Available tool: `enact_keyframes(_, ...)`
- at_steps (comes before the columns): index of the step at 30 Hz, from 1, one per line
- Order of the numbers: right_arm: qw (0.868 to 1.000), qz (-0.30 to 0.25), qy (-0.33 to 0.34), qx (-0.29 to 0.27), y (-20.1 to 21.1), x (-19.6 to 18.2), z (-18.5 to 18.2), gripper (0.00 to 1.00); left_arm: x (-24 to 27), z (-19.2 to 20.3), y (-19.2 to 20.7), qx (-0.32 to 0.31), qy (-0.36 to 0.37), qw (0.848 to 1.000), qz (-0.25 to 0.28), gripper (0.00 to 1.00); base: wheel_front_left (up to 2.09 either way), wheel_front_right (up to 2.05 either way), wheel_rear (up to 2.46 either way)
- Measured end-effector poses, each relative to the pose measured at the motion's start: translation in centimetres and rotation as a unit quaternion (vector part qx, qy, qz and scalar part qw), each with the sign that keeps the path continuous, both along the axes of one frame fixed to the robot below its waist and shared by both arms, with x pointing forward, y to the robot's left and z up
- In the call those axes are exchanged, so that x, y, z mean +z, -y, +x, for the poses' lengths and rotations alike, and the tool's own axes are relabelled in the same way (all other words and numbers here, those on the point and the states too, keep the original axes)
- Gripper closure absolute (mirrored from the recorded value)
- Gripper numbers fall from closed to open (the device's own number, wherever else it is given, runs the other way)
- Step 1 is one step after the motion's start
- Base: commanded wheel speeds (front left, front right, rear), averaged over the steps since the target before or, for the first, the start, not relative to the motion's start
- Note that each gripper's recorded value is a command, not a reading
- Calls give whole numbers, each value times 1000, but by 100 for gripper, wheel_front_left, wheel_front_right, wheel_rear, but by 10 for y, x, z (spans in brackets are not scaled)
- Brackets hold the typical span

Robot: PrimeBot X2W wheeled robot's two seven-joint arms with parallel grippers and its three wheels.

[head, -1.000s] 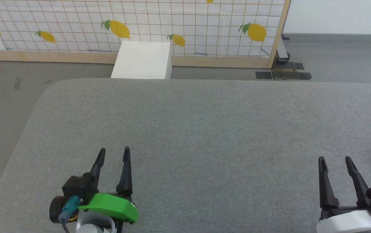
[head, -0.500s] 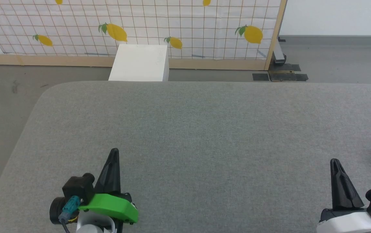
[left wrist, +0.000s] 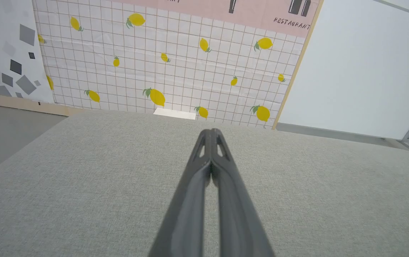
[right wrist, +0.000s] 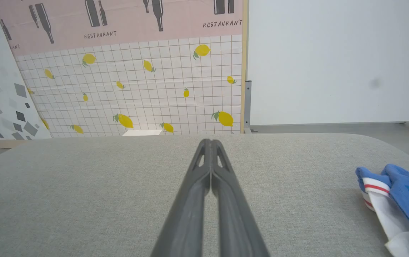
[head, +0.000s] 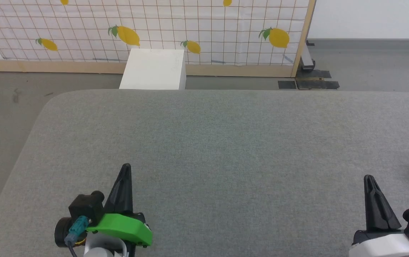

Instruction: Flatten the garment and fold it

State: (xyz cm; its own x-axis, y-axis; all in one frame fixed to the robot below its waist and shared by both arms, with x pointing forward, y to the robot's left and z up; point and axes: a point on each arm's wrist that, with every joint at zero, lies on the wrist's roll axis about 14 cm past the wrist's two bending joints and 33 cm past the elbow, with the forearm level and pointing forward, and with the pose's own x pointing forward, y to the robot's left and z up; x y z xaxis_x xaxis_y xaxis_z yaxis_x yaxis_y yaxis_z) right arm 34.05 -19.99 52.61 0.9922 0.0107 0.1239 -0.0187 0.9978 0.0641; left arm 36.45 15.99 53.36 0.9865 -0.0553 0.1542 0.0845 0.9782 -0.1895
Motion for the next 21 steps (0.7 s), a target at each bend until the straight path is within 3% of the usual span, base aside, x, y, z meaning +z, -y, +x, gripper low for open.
enact_keyframes(21, 1000, -6, -18, 10, -7, -4, 3, 100, 1, 3, 0, -2, -10, 1000, 19, 100, 0, 0, 0)
